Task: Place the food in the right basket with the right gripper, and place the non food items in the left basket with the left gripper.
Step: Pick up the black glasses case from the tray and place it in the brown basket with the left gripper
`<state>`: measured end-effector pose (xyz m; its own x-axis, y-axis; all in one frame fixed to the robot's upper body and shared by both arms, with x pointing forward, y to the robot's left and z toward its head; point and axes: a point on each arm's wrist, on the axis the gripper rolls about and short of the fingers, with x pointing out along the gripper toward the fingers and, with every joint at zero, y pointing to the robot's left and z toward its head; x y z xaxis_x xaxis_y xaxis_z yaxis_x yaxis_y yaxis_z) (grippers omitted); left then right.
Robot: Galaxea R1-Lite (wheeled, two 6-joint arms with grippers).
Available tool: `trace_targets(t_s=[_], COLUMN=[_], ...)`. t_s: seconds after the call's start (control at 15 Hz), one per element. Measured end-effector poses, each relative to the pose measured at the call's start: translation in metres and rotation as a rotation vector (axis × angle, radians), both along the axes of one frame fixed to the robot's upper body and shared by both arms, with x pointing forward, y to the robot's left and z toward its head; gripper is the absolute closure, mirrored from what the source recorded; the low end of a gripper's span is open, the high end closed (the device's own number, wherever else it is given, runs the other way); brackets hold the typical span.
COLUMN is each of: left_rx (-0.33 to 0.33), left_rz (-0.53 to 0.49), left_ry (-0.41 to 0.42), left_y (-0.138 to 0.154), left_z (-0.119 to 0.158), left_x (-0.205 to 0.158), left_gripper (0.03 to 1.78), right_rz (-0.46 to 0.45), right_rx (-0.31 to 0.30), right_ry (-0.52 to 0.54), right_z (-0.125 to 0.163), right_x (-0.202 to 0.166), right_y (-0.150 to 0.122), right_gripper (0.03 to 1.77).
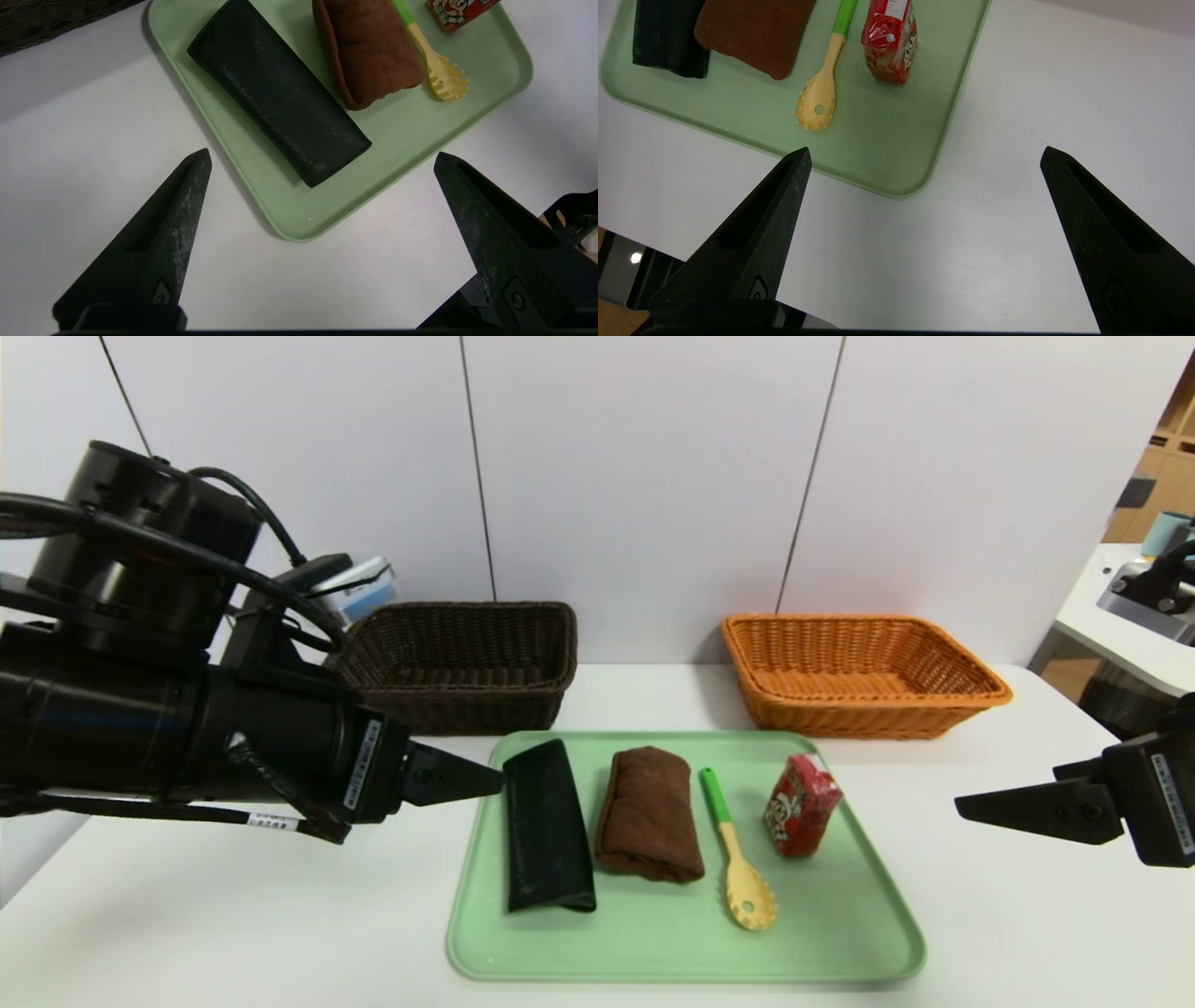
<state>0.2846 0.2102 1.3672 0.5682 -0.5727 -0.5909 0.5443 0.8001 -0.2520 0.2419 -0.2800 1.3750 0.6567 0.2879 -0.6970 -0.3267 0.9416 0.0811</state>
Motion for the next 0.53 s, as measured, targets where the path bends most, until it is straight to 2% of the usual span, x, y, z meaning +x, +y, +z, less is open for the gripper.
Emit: trace_targets(t_s=[0.2,0.53], left_rx=[-0.032,0.005], left_rz=[0.048,0.213], left_ry=[0.068,0.127], left_y=[-0.018,-0.055], left_z=[-0.003,-0.021], left_x=[0.009,0.028], left_gripper=[0.12,0.12], right_rz=[-0.004,-0.004], right_rx=[0.000,-0.002], right_ry=[0.007,0.016], right_z=[-0.001,-0.004], right_x=[0.002,0.004], right_y=[0.001,0.001], right_gripper=[0.10,0.10])
